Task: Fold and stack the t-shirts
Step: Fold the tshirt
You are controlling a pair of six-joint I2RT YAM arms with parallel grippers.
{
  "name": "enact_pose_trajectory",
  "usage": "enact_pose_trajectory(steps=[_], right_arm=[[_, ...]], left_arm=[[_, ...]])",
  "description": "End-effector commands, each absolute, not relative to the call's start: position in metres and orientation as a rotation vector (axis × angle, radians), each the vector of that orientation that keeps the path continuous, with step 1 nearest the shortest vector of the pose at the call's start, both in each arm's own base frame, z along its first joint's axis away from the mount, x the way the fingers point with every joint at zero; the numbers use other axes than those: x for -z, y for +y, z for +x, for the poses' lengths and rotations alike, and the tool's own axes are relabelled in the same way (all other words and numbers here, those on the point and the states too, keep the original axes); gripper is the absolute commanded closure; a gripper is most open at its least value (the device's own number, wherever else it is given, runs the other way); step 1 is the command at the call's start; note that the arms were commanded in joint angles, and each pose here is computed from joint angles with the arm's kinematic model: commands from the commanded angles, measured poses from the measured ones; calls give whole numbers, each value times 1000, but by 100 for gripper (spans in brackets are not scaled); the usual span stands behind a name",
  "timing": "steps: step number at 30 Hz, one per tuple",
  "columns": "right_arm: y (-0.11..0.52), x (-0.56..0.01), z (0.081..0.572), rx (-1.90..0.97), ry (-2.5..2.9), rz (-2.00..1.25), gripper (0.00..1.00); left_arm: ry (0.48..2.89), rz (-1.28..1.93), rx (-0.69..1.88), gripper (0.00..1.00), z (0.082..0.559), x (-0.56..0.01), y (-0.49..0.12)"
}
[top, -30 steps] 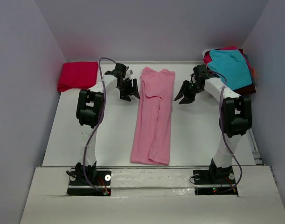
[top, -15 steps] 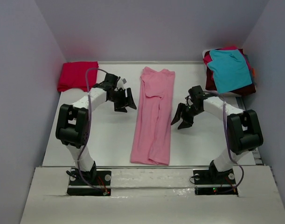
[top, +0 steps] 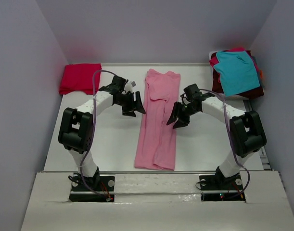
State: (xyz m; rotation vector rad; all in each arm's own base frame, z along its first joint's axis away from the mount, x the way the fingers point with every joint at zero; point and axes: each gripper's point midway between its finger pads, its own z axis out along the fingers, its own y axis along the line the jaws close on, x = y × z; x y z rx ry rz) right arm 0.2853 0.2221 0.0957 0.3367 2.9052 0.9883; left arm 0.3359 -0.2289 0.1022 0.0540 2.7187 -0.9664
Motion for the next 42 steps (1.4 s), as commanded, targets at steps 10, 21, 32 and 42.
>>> enact_pose_trajectory(steps=[10, 21, 32, 42], right_arm=[[218, -92, 223, -965, 2945, 318, 48], [208, -113, 364, -761, 2779, 459, 48], [199, -96, 480, -796, 2644, 543, 48], [187, -80, 552, -707, 2572, 553, 48]], left_arm=[[2794, 45, 878, 25, 274, -90, -211], [2739, 93, 693, 26, 395, -101, -235], [2555, 69, 796, 26, 510, -108, -271], [2529, 78, 738, 26, 552, -66, -278]])
